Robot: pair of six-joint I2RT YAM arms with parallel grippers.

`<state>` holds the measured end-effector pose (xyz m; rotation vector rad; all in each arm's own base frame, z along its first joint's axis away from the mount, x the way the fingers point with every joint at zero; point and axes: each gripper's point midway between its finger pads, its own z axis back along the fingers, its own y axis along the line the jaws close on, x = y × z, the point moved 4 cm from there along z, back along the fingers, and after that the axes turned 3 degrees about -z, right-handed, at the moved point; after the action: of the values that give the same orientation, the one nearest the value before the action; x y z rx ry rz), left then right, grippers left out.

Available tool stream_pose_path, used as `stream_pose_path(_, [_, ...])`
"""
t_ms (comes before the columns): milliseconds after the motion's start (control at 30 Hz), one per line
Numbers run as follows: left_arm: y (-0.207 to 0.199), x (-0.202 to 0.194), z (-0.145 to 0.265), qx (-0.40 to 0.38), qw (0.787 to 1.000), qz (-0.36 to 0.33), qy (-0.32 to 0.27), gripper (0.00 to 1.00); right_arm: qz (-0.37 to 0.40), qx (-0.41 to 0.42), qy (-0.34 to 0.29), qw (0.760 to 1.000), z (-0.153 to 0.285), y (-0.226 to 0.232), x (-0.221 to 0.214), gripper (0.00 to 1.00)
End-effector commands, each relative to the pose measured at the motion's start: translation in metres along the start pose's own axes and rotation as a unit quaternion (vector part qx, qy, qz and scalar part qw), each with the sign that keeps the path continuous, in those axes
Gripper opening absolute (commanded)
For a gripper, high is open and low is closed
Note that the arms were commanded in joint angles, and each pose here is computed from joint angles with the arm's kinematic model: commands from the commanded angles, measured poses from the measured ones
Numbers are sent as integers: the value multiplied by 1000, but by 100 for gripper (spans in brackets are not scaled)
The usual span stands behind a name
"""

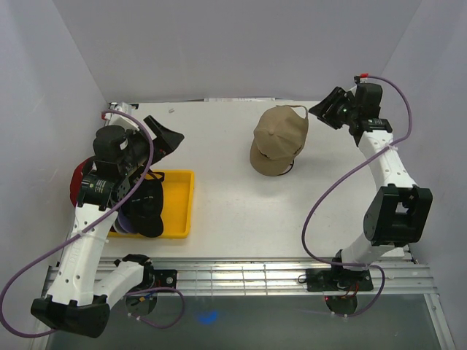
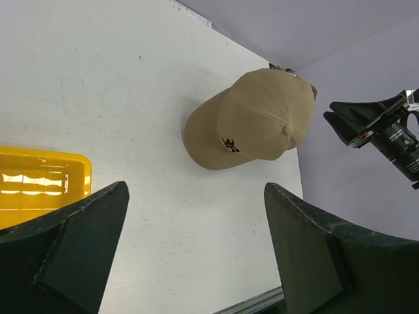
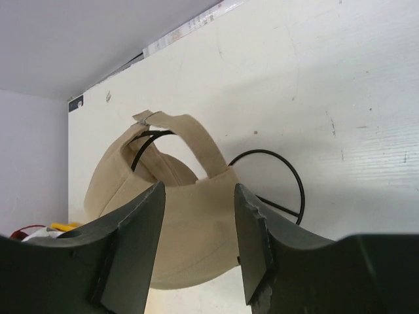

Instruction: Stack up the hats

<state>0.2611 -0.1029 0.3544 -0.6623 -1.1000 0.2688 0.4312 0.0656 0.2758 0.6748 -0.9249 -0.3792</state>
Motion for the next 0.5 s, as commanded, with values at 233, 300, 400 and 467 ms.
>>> stream_pose_path(233, [0, 2, 5, 4, 1000, -11, -12, 95, 28, -12, 8, 999, -22, 0, 15, 50])
stream_pose_path(300, [0, 2, 5, 4, 1000, -12, -12, 95, 32, -11, 9, 999, -23, 2, 15, 50])
stream_pose_path(400, [1, 2, 5, 5, 1000, -12, -11, 95, 37, -15, 6, 999, -22, 2, 15, 50])
stream_pose_path(467, [1, 2, 5, 5, 1000, -12, -12, 95, 37, -20, 2, 999, -19, -1, 13, 50])
